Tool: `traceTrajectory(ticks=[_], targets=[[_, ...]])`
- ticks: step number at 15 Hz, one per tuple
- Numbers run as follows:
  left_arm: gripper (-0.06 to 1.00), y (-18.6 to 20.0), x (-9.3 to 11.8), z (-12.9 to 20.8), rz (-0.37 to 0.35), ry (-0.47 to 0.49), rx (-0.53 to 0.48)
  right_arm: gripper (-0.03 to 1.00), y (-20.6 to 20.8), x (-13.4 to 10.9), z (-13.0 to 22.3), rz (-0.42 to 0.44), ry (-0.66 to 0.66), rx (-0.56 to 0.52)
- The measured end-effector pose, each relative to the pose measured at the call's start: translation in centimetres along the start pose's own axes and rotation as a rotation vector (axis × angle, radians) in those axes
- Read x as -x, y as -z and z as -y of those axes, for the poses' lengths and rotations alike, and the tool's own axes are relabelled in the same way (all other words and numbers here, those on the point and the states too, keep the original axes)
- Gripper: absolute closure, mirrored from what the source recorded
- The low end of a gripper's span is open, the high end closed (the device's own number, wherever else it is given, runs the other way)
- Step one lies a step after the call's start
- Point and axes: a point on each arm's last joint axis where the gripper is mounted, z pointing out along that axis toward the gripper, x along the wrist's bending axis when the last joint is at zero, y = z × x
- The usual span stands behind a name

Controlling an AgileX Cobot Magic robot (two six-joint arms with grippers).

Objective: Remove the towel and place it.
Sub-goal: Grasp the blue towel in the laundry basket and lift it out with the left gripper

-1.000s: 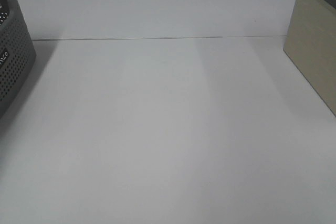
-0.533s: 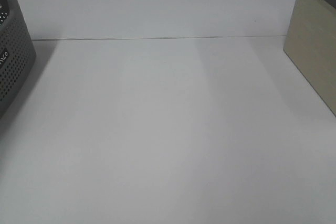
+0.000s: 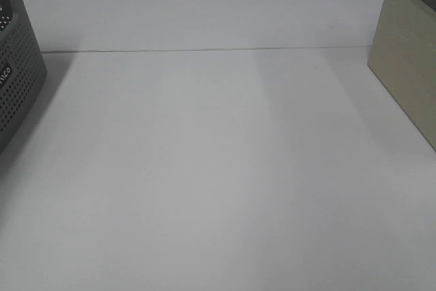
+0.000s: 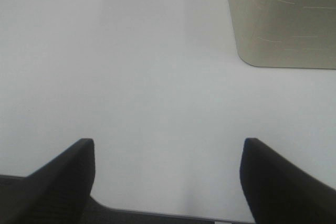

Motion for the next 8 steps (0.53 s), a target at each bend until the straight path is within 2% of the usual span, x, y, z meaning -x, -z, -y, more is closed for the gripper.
traceTrajectory(ticks=[5,7,8], targets=[[0.84,0.6,-0.2,0.3,-0.029,-0.004,-0.012,0.22,0.0,0.0,0.0,0.0,0.0,0.0],[0.94,1.9,-0.4,0.5,-0.059,0.002,0.0,0.22,0.0,0.0,0.0,0.0,0.0,0.0],[0.94,2.4,-0.5,0.6,-0.07,0.005,0.003,0.22,0.0,0.0,0.0,0.0,0.0,0.0]])
